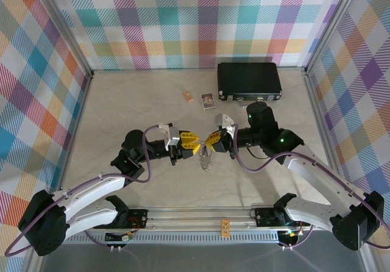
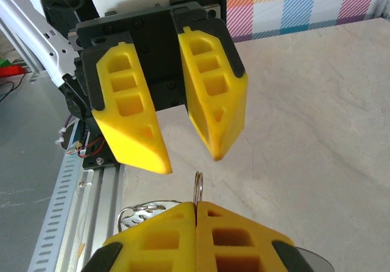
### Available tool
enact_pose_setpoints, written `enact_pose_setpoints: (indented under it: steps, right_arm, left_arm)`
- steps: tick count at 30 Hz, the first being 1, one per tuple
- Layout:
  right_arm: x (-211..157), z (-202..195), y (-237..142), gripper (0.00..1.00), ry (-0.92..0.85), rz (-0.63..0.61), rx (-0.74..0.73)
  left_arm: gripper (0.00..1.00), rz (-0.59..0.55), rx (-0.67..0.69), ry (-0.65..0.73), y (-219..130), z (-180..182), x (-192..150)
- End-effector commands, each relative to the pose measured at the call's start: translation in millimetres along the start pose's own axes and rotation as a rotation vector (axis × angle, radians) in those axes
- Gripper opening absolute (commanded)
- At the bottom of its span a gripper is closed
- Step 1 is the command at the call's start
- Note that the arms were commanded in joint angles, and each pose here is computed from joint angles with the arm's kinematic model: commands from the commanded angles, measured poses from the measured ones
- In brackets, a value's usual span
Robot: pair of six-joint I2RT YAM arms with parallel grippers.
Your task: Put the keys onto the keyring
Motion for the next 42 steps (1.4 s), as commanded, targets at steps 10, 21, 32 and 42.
enact_pose_setpoints:
  steps: [10, 21, 32, 42]
  right_arm:
    - [14.7, 6.2, -2.9, 0.00, -0.062, -0.027, 0.039]
    - [14.0, 6.9, -3.6, 0.00, -0.059, -0.027, 0.034]
    - [10.3, 3.9, -18.8, 0.31, -0.014, -0.159, -0.145]
    - [15.7, 4.4, -20.0, 0.31, 0.070, -0.282, -0.130]
  left_arm:
    - [0.21, 0.024, -0.088, 0.005, 12.3, 3.2, 4.2]
    - [0.00, 0.007, -0.111, -0.005, 16.6, 4.3, 5.0]
    - [0.00, -0.223, -0.048, -0.013, 5.7, 3.6, 18.8]
    - [0.00, -0.331, -0.041, -0.022, 5.5, 0.1, 31.8]
Point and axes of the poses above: each hand's point on the last joint's axis, 136 mm out from that joint toward the fingers, its own y axis out along the fingers, its own z axis along the line the jaws close on, x = y × z, the point moved 6 cm from there along -y, back along the fingers, and after that the axes turned 6 degrees about y, right-handed, at the moved point
